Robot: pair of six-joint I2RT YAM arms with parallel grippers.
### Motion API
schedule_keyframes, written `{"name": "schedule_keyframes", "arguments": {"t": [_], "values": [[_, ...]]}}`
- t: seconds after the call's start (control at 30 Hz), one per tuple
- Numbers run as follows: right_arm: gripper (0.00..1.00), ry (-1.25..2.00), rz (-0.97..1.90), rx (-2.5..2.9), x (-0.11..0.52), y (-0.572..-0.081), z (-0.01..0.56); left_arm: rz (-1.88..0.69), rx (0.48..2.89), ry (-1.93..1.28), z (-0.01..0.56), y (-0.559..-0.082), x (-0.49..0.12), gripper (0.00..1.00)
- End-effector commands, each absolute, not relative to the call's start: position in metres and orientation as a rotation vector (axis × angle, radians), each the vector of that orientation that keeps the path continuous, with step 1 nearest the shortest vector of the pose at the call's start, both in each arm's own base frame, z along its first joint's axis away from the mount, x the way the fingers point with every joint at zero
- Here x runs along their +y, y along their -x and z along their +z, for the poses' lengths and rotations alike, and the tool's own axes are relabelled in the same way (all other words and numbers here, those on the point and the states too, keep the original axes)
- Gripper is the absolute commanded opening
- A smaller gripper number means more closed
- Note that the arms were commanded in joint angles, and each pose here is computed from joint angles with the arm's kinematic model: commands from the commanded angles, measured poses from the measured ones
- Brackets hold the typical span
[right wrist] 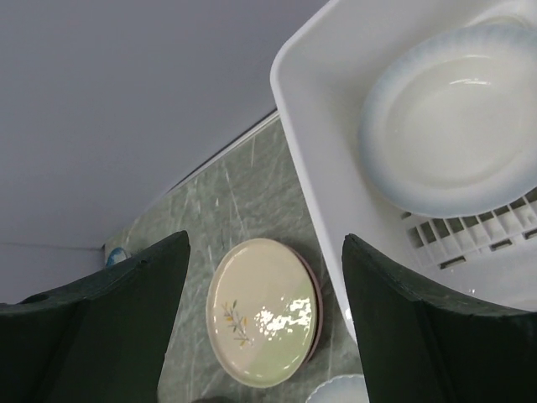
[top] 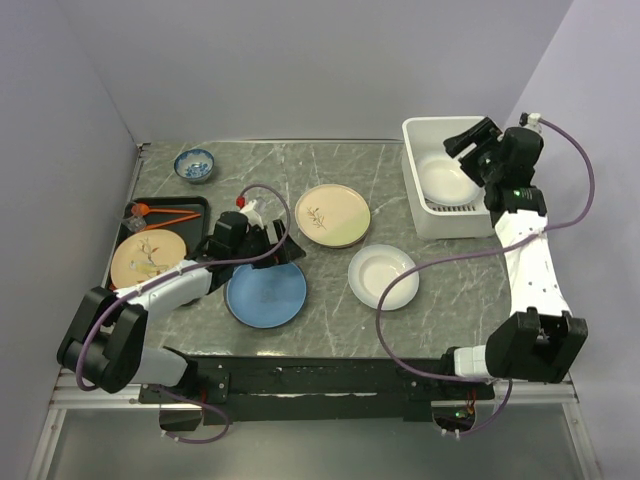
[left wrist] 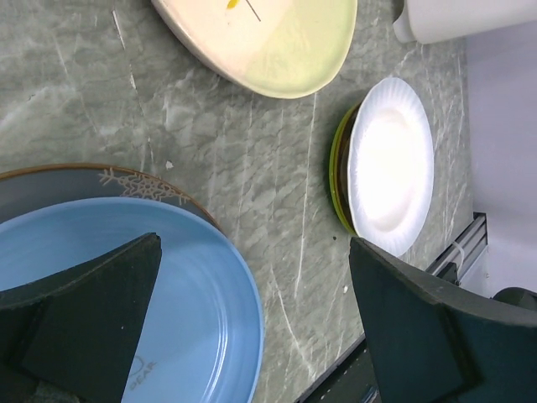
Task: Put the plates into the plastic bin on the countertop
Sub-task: Pick up the plate at the center of the board.
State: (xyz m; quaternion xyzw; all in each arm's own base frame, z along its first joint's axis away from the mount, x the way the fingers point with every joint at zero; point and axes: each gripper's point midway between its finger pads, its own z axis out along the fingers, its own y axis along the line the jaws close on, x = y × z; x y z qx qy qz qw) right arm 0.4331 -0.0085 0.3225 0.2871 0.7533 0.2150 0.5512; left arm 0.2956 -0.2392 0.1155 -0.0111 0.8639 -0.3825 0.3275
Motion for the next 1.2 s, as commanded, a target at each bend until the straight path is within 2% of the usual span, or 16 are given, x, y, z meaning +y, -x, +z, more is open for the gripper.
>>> {"name": "schedule_keyframes", "arguments": {"t": [0.0,0.23,0.77,1.17], "values": [[0.80,-0.629,0.560,1.791,0.012,-0.414,0.316,-1.063,2.154,-0.001,0.149,-0.301,-0.249,0.99],[0.80,-0.583,0.595,1.812,0.034,-0.375,0.298,-1.138,2.118,-0.051,0.160,-0.292,-0.266,0.99],[0.79,-0.569,0.571,1.903,0.045,-0.297,0.235,-1.294,2.189,-0.179,0.135,-0.282,-0.333,0.97],[0.79,-0.565,0.630,1.971,0.057,-0.283,0.201,-1.333,2.259,-0.241,0.116,-0.285,-0.363,0.80]]}}
